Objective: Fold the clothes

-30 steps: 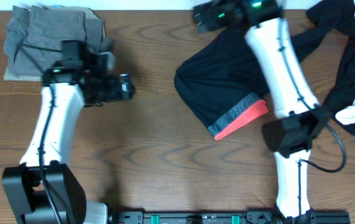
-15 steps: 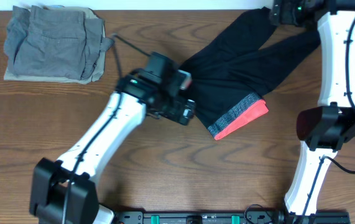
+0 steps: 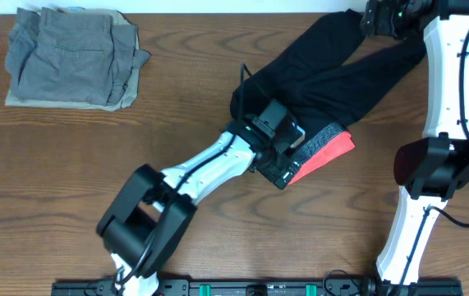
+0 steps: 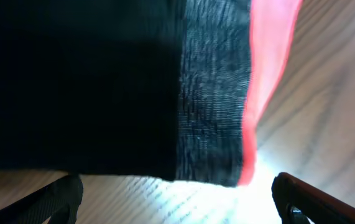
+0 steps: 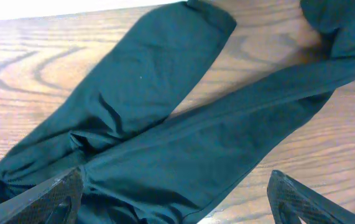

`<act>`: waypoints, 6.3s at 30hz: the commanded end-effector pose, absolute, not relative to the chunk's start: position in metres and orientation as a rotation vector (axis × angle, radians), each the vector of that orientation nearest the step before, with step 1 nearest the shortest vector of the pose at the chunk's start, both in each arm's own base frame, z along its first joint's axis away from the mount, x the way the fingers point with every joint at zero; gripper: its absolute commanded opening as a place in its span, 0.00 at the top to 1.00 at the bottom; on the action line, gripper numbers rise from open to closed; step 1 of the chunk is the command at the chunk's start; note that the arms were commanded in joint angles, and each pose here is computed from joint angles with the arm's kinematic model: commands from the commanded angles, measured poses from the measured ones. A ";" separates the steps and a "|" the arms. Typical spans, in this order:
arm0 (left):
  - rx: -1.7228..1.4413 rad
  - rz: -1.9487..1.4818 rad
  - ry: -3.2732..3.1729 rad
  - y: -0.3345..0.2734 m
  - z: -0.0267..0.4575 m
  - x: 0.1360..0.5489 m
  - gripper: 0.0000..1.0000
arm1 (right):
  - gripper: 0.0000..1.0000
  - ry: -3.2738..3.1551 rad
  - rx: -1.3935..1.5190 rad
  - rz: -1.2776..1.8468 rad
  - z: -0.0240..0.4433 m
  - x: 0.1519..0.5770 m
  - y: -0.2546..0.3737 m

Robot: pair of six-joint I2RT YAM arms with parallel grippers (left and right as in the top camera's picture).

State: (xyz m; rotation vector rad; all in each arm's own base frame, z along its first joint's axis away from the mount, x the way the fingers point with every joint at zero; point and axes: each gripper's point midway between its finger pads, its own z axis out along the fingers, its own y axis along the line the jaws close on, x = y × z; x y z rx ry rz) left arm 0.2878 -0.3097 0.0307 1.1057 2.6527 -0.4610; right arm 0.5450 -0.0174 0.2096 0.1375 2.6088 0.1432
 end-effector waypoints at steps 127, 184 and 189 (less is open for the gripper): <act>0.048 0.160 2.352 -0.112 0.231 0.365 0.94 | 0.99 2.297 -0.137 0.149 0.058 0.675 0.064; 0.055 0.204 2.040 -0.135 0.294 0.437 0.94 | 0.99 2.387 0.227 -0.029 0.232 0.559 -0.112; 0.043 0.247 2.083 -0.138 0.245 0.473 0.94 | 0.99 2.424 0.262 0.007 0.165 0.588 -0.129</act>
